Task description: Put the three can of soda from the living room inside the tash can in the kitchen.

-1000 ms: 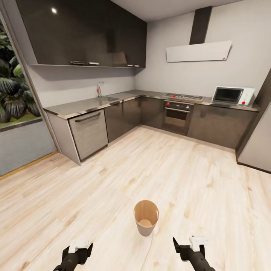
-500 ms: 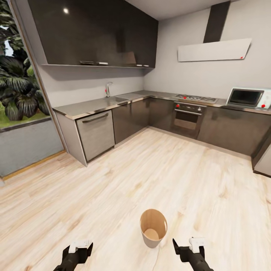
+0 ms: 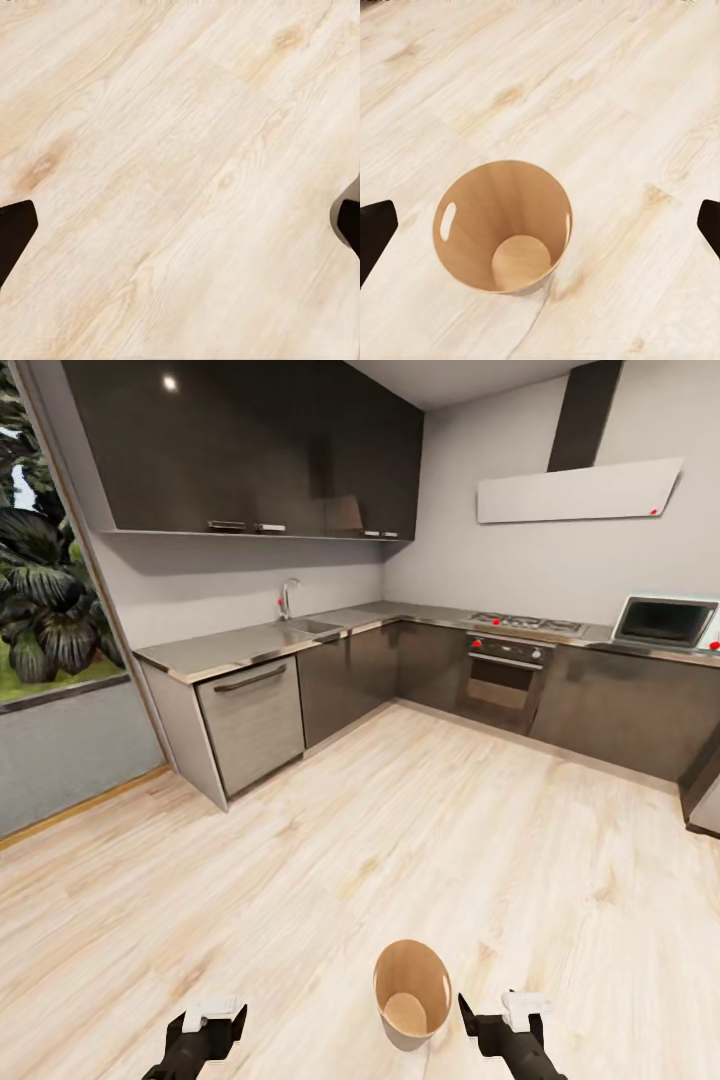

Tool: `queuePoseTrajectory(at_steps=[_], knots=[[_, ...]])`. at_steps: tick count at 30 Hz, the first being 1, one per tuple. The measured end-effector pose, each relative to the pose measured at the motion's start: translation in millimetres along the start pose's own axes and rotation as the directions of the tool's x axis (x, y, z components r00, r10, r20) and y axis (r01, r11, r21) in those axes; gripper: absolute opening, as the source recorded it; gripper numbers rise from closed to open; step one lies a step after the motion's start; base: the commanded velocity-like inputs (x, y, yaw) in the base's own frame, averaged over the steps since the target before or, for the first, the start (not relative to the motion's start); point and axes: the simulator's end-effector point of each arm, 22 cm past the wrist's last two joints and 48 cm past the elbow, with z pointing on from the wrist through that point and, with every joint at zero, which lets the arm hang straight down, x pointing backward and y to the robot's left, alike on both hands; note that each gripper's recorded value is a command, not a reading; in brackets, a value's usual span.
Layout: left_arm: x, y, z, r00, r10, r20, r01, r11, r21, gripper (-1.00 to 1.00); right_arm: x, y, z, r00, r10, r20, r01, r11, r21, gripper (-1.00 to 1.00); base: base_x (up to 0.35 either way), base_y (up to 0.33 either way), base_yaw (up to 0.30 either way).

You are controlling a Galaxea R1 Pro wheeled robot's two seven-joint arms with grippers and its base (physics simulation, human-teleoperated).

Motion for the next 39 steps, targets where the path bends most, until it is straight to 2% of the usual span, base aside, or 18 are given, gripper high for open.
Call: queuePoseTrajectory(at_steps=[13, 23, 30, 32, 35, 37, 38, 39], knots=[[0.2, 0.8, 0.0, 1.000, -0.002, 0.000, 0.002, 1.000, -0.001, 1.00, 2.7, 0.1, -0.1, 1.000, 0.000, -0.006, 0.000, 1.000, -0.001, 1.00, 0.205, 0.000, 0.000], [-0.4, 2.9, -0.1, 1.000, -0.004, 0.001, 0.004, 1.000, -0.005, 1.00, 3.7, 0.9, -0.2, 1.000, 0.000, -0.008, 0.000, 1.000, -0.003, 1.00, 0.020, 0.000, 0.000], [0.2, 2.5, -0.1, 1.000, -0.004, -0.002, 0.004, 1.000, -0.004, 1.00, 5.4, 9.1, 0.4, 1.000, -0.011, -0.022, 0.010, 0.999, -0.030, 1.00, 0.001, 0.000, 0.000], [1.7, 1.4, -0.1, 1.000, 0.000, -0.009, 0.000, 1.000, -0.001, 1.00, 7.9, 18.1, 8.6, 0.994, -0.011, -0.109, 0.005, 0.999, -0.054, 1.00, 0.000, 0.000, 0.000], [2.2, 1.4, -0.1, 1.000, 0.000, -0.012, 0.000, 1.000, 0.000, 1.00, -9.3, 19.6, 27.2, 0.983, -0.006, -0.186, -0.005, 0.998, -0.061, 1.00, 0.000, 0.000, 0.000], [2.5, 1.6, -0.1, 1.000, 0.000, -0.013, 0.000, 1.000, -0.001, 1.00, -23.8, 19.0, 40.2, 0.970, -0.005, -0.242, -0.011, 0.998, -0.062, 1.00, 0.000, 0.000, 0.000], [2.6, 2.1, -0.1, 1.000, 0.000, -0.013, 0.000, 1.000, -0.002, 1.00, -36.7, 17.3, 51.3, 0.955, -0.003, -0.298, -0.016, 0.998, -0.059, 1.00, 0.000, 0.000, 0.000], [2.6, 2.2, -0.1, 1.000, 0.000, -0.014, 0.000, 1.000, -0.003, 1.00, -47.6, 16.2, 58.2, 0.948, -0.002, -0.318, -0.017, 0.998, -0.057, 1.00, 0.000, 0.000, 0.000]])
